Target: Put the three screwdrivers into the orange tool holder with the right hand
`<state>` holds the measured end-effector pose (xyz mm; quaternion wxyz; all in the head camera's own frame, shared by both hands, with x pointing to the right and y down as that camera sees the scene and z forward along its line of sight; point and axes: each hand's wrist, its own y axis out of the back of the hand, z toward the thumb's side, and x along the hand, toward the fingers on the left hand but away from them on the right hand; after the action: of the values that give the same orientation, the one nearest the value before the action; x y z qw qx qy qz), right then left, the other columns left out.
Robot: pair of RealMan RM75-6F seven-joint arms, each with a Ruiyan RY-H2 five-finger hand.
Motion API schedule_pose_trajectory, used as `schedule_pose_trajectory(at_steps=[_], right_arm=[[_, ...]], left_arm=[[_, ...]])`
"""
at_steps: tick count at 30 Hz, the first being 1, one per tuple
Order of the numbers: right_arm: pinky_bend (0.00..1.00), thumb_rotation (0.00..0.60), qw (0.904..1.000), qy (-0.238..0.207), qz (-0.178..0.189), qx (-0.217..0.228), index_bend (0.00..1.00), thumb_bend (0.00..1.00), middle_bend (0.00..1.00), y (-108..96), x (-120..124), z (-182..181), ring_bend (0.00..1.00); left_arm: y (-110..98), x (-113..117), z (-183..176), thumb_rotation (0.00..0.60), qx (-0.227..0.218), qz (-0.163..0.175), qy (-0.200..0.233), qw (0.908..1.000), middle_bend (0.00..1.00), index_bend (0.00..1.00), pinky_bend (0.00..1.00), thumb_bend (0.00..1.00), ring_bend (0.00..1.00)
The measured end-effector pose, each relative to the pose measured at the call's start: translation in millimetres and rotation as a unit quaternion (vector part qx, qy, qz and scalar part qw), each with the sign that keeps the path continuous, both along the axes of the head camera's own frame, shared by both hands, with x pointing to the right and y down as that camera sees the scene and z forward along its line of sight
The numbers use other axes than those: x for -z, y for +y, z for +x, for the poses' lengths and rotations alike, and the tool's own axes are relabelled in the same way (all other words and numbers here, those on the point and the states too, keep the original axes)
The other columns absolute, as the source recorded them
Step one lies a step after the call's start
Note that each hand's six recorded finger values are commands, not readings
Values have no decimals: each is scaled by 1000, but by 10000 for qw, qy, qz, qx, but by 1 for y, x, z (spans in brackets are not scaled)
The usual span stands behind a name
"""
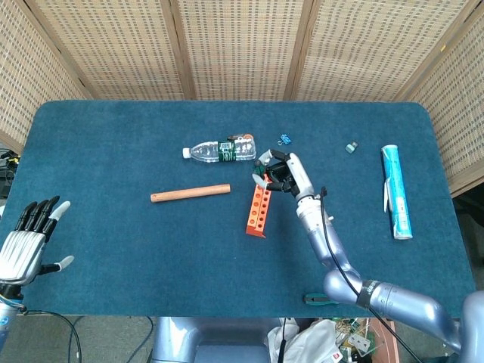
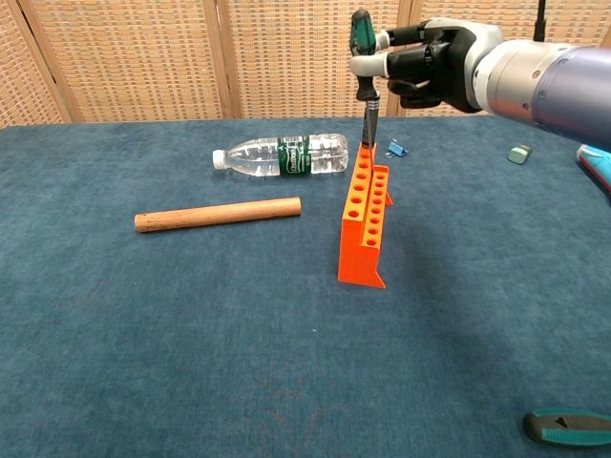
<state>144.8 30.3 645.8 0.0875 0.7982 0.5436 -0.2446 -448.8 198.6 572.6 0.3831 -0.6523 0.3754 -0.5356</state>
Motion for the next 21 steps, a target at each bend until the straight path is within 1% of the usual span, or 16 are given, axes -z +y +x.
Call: schedule_pose_trajectory(at_steps=[11, 21], right_arm=[[1000, 600, 9999, -107, 76, -18, 654, 587, 956, -4, 7, -4, 864], [1000, 600, 10000, -84, 6, 9, 654, 587, 956, 0, 1, -6, 864]], left_arm=[[0, -1, 0, 600, 5, -13, -10, 10000, 0, 0, 0, 0, 0], [0, -1, 0, 600, 6, -19, -12, 10000, 0, 0, 0, 0, 0]])
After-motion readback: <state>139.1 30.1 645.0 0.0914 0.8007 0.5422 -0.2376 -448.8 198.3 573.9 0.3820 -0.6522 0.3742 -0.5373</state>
